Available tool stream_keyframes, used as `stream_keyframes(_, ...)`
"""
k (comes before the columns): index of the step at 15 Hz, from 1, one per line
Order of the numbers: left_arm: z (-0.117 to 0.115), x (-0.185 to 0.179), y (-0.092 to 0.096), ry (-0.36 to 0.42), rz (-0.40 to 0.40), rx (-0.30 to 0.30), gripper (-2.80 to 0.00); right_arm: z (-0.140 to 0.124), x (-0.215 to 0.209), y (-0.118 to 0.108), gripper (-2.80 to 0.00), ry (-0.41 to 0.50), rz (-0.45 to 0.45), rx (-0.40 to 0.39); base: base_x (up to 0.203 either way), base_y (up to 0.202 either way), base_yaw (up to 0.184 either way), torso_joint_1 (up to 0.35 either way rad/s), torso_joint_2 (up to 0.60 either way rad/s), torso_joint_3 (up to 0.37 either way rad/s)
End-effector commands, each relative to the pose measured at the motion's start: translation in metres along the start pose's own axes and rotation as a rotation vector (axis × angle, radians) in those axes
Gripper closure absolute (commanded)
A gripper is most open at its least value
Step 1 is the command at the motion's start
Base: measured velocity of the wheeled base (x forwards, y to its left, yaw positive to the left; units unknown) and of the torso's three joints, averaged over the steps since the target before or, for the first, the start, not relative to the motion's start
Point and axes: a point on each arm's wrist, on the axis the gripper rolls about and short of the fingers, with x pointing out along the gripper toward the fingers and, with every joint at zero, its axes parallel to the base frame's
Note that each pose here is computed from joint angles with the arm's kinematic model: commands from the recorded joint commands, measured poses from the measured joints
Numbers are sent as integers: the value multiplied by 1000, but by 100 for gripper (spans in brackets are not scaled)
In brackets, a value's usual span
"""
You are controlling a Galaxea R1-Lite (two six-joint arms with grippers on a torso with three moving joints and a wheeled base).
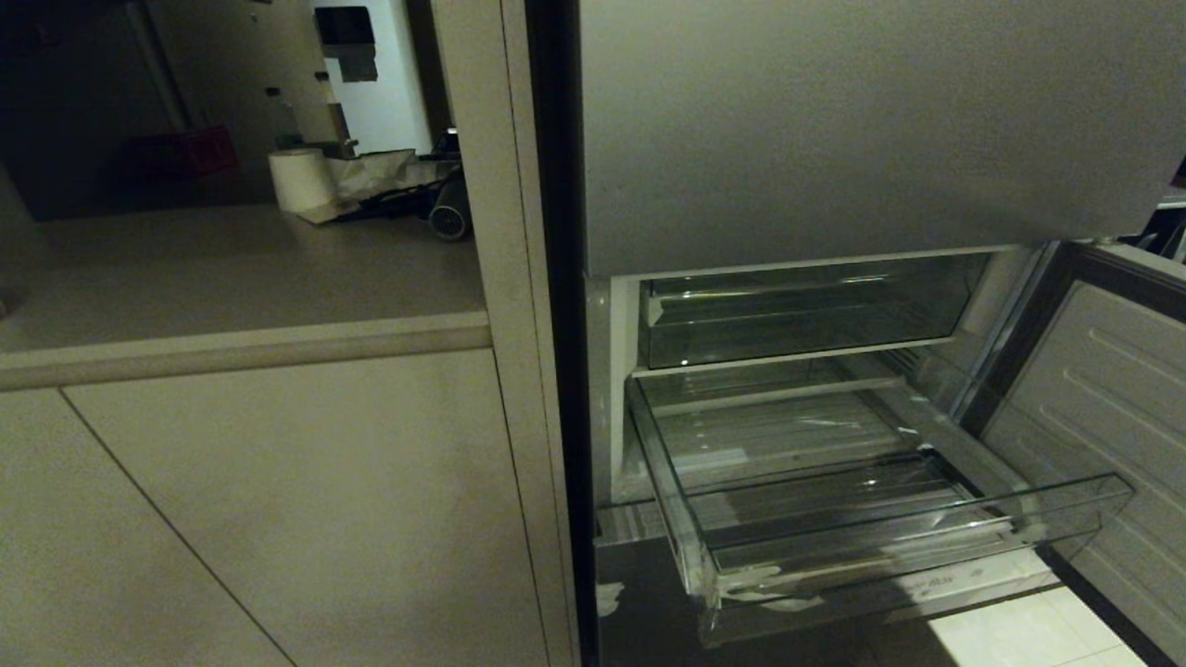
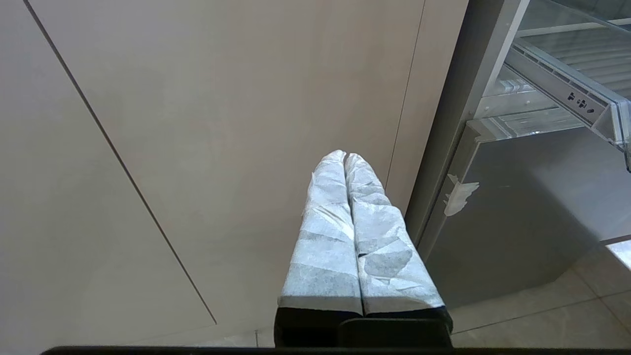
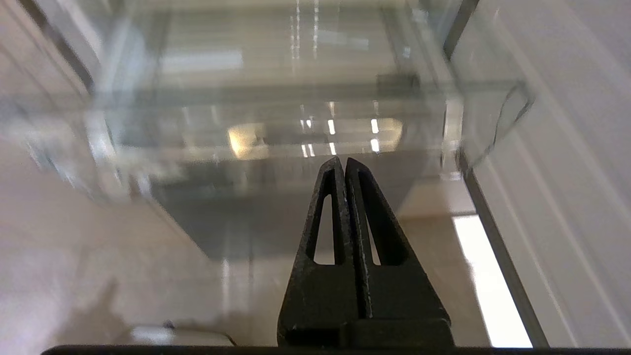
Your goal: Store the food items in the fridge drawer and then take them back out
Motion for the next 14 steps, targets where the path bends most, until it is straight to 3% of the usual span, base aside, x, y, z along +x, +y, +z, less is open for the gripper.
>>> stream_keyframes(1,0,0,0,2,0,0,0,-20,-2,1,0,26,1,-8,0,0,0,0,0,0)
stream_keyframes(4,0,0,0,2,0,0,0,-37,-5,2,0,30,-3,-3,0,0,0,0,0,0)
stream_keyframes(9,0,0,0,2,0,0,0,-87,-14,3,0,-65,-53,-42,0,0,0,0,0,0)
stream_keyframes(14,0,0,0,0,0,0,0,-107,-29,6,0,-305,-55,-66,0,0,0,0,0,0)
